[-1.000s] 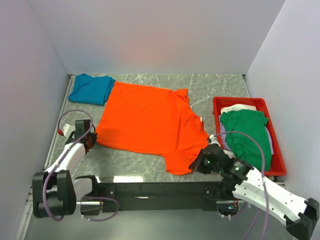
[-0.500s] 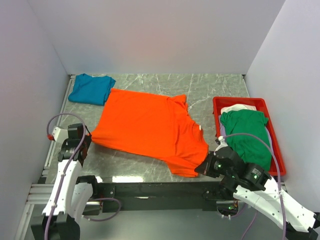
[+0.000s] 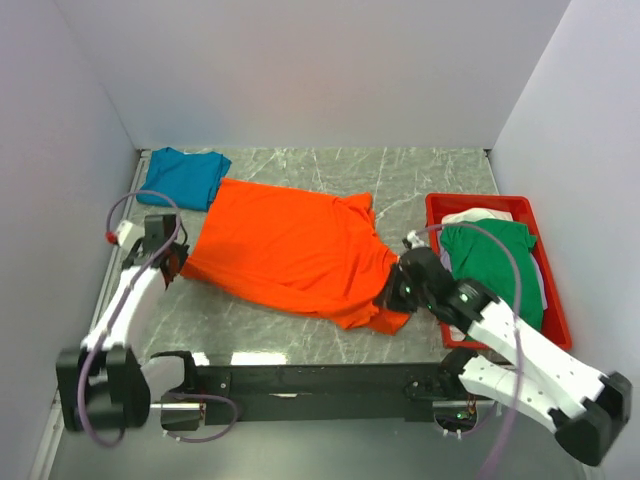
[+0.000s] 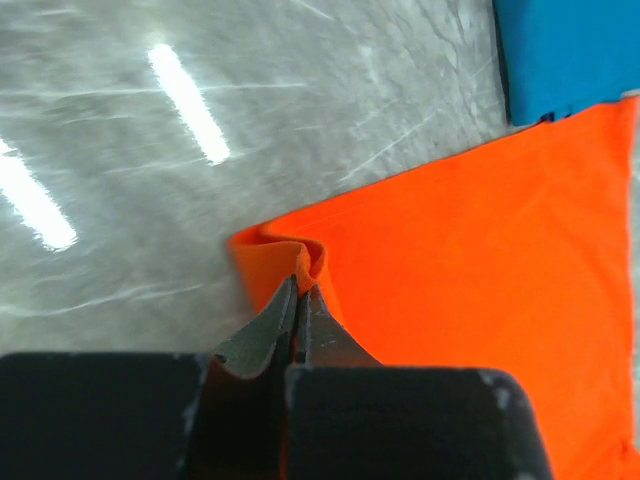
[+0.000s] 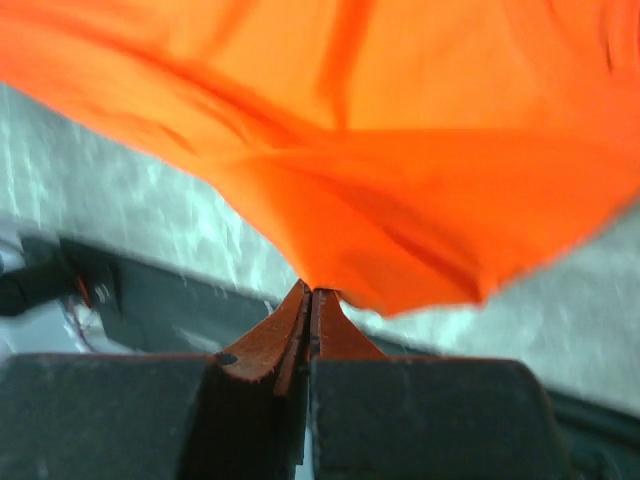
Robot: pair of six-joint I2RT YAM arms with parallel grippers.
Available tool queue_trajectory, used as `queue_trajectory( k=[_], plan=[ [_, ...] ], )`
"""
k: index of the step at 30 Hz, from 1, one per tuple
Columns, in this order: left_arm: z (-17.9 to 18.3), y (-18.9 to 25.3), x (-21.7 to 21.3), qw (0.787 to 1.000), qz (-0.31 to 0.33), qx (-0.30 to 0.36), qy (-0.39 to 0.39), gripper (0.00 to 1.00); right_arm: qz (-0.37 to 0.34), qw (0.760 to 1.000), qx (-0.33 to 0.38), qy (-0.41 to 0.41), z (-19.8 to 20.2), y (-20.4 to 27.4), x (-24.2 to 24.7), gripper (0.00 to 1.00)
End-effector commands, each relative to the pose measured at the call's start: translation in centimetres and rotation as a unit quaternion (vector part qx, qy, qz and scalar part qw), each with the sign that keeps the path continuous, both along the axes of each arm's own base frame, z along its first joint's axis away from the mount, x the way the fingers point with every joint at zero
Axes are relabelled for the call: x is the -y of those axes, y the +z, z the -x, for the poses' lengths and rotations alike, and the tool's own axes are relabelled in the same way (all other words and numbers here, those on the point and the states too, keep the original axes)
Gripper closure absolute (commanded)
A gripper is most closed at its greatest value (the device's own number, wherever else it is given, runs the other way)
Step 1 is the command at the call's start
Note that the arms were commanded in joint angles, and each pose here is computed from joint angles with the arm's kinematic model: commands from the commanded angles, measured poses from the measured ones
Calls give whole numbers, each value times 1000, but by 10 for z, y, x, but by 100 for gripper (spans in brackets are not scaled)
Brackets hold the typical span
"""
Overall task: Fold and stack the t-shirts
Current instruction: Fold the tshirt
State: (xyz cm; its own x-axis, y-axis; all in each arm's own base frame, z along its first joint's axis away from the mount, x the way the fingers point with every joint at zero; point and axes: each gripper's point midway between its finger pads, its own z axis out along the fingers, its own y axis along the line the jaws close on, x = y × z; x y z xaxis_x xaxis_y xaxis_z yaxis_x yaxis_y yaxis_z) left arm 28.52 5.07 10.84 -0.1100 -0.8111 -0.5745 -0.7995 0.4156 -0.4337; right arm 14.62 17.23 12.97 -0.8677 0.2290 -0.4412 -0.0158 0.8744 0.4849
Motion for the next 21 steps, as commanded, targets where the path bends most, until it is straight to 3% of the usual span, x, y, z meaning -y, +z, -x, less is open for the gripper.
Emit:
queue_trajectory(
  k=[1,8,12,21],
  plan=[
    [-40,16,2,1000,-20,12,-13,99,-29,998,63,10,-52,25,-19,100],
    [-87,-8,11,999,-9,-43,-15,99,-24,998,50,-13,-111,14,-15,100],
    [-98,-28,10,997,-9,-76,-14,99,-23,998,46,-24,-125,10,-8,100],
    [-111,-24,9,997,-14,-71,-19,95,-13,997,48,-52,-138,7,17,100]
  ],
)
